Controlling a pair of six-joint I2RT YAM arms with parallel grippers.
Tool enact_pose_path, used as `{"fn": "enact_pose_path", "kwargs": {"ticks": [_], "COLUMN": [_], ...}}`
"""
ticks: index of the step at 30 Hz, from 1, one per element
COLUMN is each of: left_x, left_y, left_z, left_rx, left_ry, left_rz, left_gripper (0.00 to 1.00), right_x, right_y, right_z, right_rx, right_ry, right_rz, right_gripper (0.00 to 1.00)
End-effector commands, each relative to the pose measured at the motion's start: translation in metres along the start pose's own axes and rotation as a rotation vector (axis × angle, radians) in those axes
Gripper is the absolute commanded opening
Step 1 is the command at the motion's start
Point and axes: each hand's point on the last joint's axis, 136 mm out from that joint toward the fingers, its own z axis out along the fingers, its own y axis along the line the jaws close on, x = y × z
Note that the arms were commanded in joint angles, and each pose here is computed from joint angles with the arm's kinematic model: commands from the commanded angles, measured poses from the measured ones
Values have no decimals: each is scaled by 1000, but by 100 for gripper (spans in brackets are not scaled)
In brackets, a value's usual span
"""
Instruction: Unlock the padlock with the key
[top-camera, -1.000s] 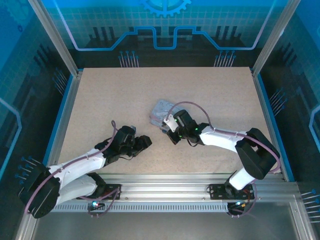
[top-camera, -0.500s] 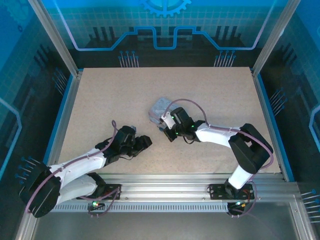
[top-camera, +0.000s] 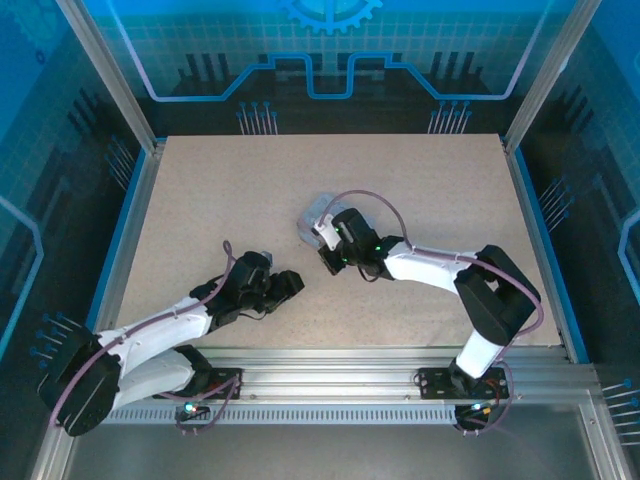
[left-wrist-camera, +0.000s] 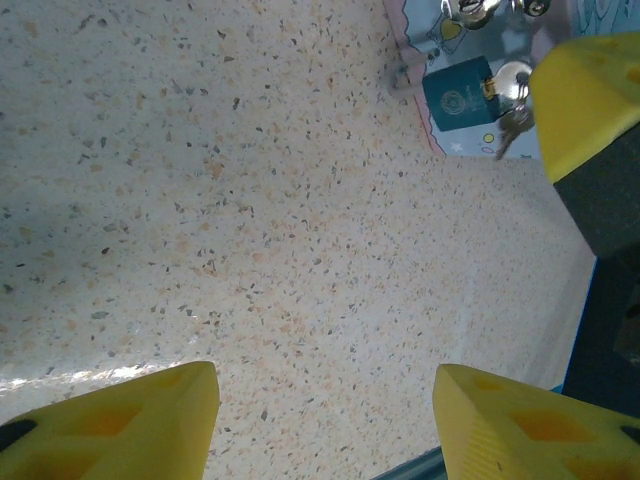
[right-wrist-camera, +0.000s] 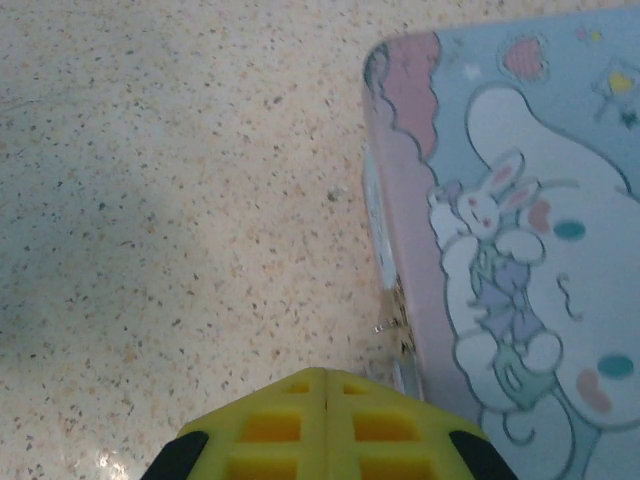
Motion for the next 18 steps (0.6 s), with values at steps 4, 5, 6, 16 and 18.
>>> {"fn": "enact_pose_path", "kwargs": {"ticks": [4, 5, 6, 16, 18], "left_x": [-1, 0, -1, -1, 0], "left_y": [-4, -4, -5, -2, -3], "left_z": [-1, -2, -1, -1, -1], "left_rx": [24, 24, 24, 17, 19], "left_ry": [-12, -11, -11, -14, -13], "left_rz": [5, 5, 6, 11, 12], "left_gripper": [59, 59, 59, 59, 59], "right_x": [6, 6, 5, 0, 5], "right_y": [15, 18, 20, 26, 22], "right_z": [3, 1, -1, -39, -38], "right_rx": [-52, -61, -67, -61, -41], "right_ry": [38, 32, 23, -27, 16], "right_rz": [-42, -35, -29, 14, 27], "right_gripper": [0, 0, 0, 0, 12]}}
